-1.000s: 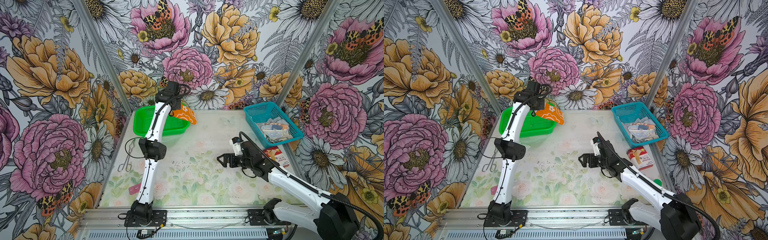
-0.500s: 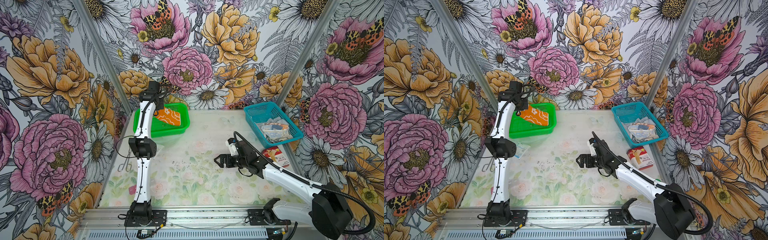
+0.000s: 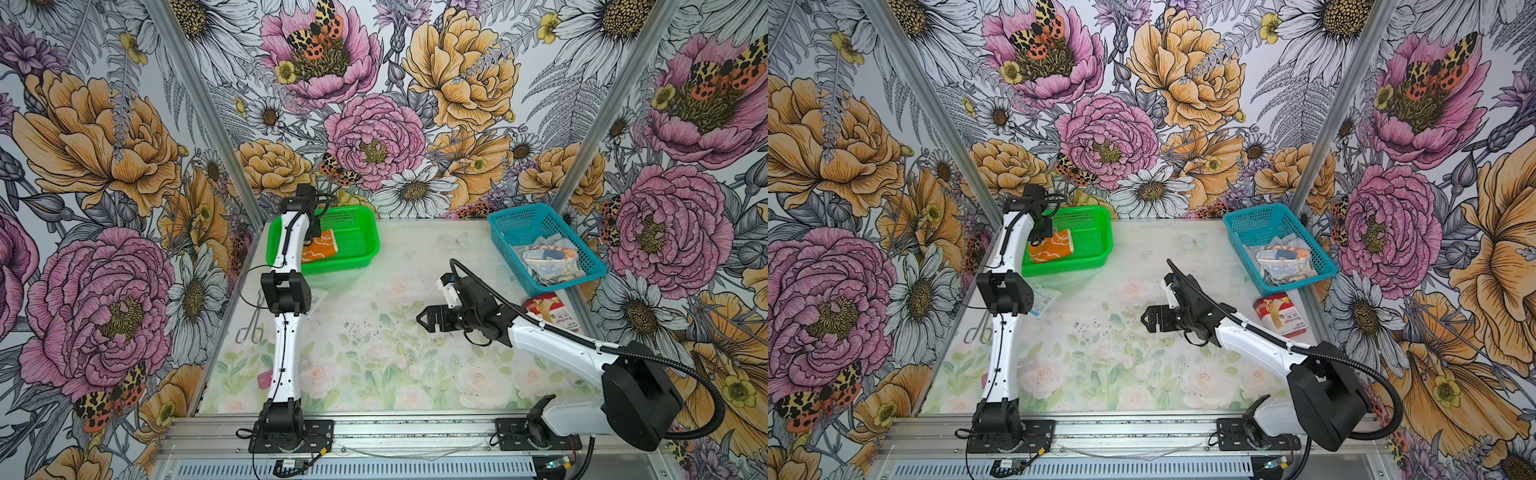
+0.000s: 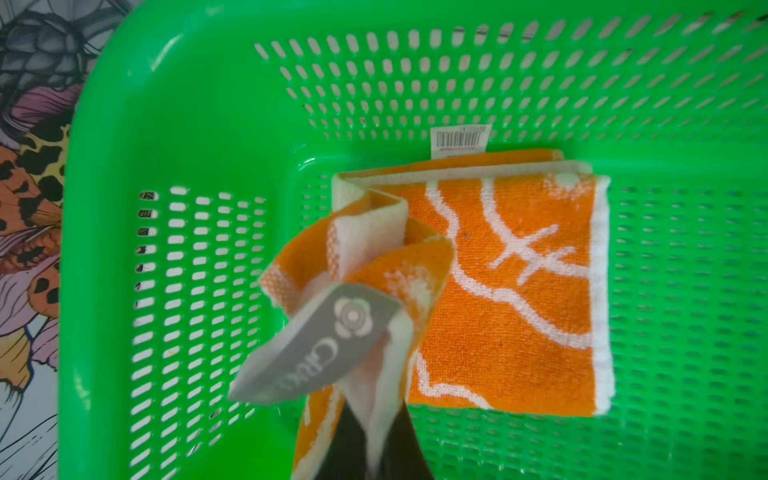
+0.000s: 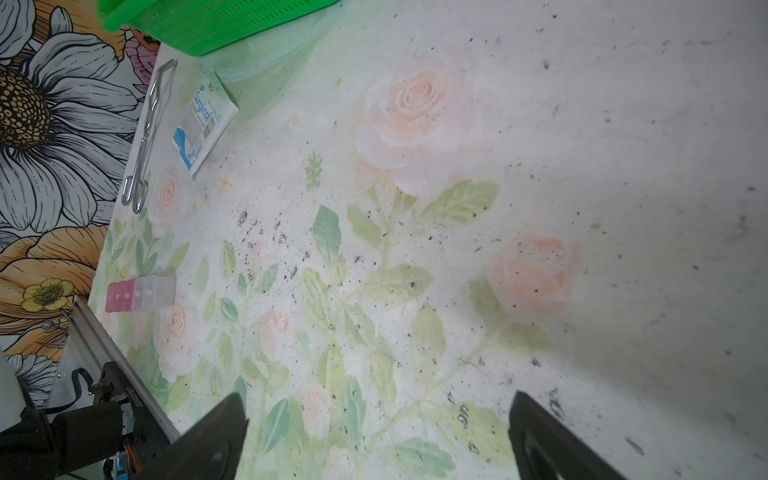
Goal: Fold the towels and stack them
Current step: 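Carry the orange towel with the left gripper over the green basket, then lower the orange towel into the green basket and open the left gripper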
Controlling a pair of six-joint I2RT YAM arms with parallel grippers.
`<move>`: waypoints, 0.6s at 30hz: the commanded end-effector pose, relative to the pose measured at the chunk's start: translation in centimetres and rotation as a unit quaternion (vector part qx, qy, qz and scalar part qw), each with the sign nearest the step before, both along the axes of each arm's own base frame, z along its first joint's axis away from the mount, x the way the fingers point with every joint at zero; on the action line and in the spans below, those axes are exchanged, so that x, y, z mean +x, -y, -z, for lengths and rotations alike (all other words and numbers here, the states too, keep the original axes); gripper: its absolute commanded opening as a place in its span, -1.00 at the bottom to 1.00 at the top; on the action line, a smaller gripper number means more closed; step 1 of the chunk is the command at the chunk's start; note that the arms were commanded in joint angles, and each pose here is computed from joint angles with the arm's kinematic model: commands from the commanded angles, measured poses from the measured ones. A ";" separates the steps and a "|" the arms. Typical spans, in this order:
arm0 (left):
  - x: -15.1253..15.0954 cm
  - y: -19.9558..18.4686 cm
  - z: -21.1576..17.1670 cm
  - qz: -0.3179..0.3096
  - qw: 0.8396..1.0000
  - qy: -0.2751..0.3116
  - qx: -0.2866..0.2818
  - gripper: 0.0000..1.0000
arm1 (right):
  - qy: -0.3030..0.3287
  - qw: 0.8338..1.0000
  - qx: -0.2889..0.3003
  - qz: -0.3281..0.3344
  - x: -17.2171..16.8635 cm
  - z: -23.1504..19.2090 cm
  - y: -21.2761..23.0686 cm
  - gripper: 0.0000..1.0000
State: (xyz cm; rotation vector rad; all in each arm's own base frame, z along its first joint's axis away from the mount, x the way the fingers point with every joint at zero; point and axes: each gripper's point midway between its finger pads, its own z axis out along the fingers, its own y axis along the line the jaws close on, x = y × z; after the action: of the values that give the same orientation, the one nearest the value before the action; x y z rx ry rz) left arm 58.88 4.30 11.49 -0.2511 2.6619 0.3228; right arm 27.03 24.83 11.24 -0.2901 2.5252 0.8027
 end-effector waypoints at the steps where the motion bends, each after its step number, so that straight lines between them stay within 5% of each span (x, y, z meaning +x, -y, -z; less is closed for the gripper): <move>1: 0.4 5.8 -8.1 0.041 0.994 0.091 -0.035 -1.00 | 0.021 1.000 0.005 -0.003 0.8 -1.2 -0.8 0.99; 12: -1.7 19.3 -21.7 0.142 0.945 0.254 -0.151 -1.00 | 0.028 1.000 0.002 -0.002 -0.3 -1.1 -0.1 0.99; 15: -2.1 19.2 -23.6 0.126 0.940 0.277 -0.154 -1.00 | 0.029 1.000 0.002 -0.002 -0.7 -1.1 0.1 0.98; 18: -1.5 16.7 -21.3 0.090 0.953 0.249 -0.151 -1.00 | 0.032 0.999 0.003 0.001 -0.9 -1.1 0.4 0.99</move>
State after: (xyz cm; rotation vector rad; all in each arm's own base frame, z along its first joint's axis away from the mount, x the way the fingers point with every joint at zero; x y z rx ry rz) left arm 56.43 -15.64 33.43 -0.0244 2.1884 -0.2028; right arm 26.16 24.72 11.74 -0.3084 2.4991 0.8027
